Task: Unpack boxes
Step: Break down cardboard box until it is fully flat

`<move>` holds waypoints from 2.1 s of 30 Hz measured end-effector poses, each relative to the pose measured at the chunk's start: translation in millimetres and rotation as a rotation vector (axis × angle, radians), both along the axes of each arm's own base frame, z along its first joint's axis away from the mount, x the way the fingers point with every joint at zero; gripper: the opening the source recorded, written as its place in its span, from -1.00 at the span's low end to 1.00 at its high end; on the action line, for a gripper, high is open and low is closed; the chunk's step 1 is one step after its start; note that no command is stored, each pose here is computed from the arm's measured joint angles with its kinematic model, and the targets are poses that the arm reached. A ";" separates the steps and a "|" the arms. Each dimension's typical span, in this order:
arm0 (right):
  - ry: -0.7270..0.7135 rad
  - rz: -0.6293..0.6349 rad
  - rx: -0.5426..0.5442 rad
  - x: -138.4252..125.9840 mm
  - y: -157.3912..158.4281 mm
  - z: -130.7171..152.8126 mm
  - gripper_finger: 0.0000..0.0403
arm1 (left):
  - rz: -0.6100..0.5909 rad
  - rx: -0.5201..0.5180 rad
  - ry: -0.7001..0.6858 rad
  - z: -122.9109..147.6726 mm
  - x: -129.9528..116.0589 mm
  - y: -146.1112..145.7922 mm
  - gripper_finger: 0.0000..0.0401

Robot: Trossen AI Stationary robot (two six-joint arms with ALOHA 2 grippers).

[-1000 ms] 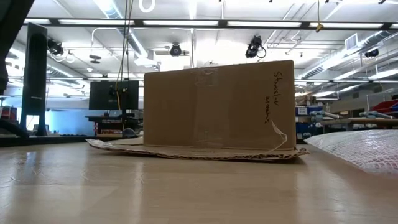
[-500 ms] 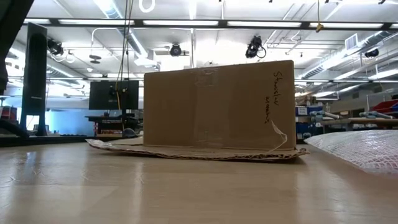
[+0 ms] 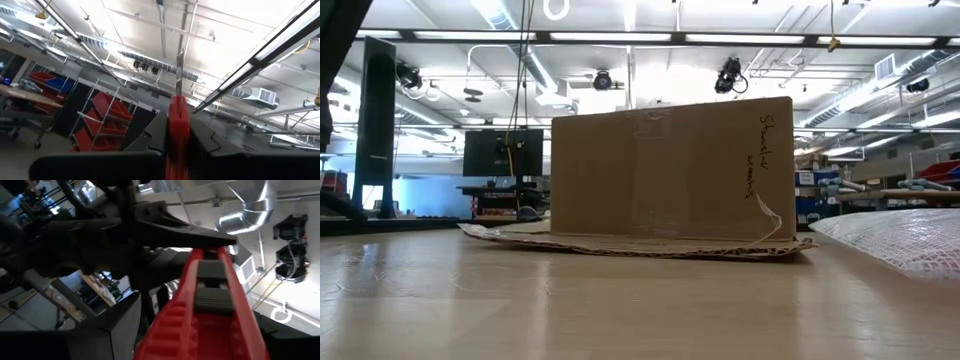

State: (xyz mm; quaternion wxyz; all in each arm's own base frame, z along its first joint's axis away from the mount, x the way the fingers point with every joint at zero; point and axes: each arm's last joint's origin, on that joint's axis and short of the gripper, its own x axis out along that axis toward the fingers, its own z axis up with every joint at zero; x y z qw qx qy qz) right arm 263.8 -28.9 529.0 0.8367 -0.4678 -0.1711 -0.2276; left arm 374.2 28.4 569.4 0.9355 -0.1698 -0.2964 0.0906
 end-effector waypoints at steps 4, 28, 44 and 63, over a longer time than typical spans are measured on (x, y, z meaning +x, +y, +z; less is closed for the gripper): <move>0.001 0.003 -0.002 -0.2 0.1 0.0 0.21 | 0.014 0.015 0.016 -0.8 0.6 -0.2 -0.77; -0.004 -0.030 -0.006 -9.9 8.5 4.8 0.07 | 0.027 -0.015 0.020 -2.6 2.2 -2.4 -0.77; -0.037 -0.046 -0.016 -13.3 11.5 8.6 0.07 | 0.024 -0.047 0.019 -5.2 5.4 -1.6 -0.77; -0.016 -0.047 -0.118 -14.2 29.9 9.6 -0.05 | 0.010 -0.060 0.036 -6.7 6.0 -2.0 -0.77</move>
